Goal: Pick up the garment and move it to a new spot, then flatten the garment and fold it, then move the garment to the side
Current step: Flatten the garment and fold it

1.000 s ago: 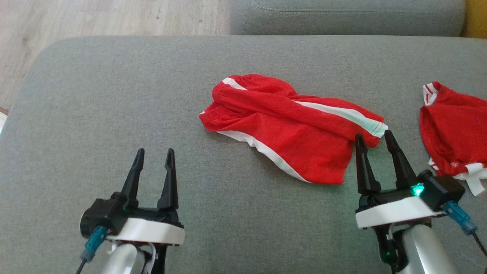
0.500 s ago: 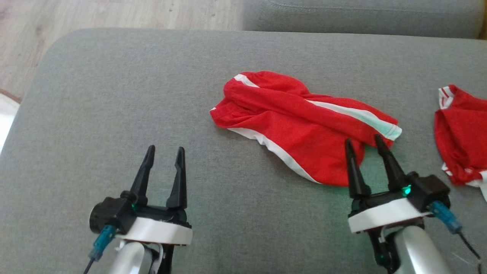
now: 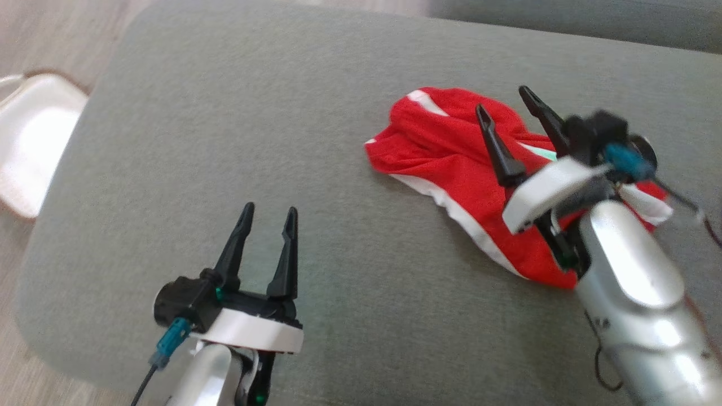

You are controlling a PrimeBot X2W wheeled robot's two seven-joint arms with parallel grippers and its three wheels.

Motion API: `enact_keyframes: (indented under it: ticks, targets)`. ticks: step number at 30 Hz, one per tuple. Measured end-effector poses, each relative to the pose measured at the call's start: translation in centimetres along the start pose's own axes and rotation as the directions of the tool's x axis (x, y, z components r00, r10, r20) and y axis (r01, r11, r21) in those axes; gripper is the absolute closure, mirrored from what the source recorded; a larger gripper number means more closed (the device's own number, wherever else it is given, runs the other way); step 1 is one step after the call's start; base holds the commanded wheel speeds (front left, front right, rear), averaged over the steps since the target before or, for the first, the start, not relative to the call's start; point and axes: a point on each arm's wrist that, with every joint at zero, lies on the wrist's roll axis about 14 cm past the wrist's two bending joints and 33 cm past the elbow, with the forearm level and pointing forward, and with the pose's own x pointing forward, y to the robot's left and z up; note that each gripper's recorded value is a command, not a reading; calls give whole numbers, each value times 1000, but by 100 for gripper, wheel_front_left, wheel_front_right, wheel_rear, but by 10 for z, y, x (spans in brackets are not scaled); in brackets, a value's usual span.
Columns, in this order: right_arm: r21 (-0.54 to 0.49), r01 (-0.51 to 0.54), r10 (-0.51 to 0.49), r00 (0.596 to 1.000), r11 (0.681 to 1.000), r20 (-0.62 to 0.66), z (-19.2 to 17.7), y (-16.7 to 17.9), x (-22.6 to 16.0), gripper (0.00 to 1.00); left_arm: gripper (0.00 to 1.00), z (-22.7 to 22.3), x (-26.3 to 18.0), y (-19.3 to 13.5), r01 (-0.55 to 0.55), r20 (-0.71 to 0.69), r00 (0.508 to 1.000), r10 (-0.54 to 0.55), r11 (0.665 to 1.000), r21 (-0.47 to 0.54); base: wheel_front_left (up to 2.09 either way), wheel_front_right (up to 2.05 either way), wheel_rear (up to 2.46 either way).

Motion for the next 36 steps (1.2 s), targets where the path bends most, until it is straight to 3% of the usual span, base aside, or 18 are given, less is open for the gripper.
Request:
enact_keyframes:
  ticks: [9,19,20,21,27,32,36]
  targets:
    - [24,-137,139,960,990,-245,-48,24,42,0,0,-5,-13,21,-92,-21,996,92,995,-37,0,0,0]
    - [-20,-144,123,900,989,-418,-99,7,57,0,0,-6,-12,26,-124,-32,992,123,992,-38,0,0,0]
    - [-14,-145,125,893,989,-431,-103,8,56,22,0,-7,-12,26,-125,-34,992,124,991,-38,0,0,0]
    - [-7,-146,128,889,989,-440,-105,9,56,100,0,-7,-12,26,-127,-35,991,126,991,-38,0,0,0]
    - [30,-100,104,936,995,-337,-85,-2,60,100,0,-6,-10,24,-123,-30,992,122,991,-46,0,0,0]
    - [25,-22,25,989,999,-144,-27,-33,70,100,0,-3,-6,16,-96,-17,995,95,994,-51,0,0,0]
    - [-15,74,-74,997,997,5,27,-77,66,100,0,2,-3,11,-74,2,997,74,996,-47,0,0,0]
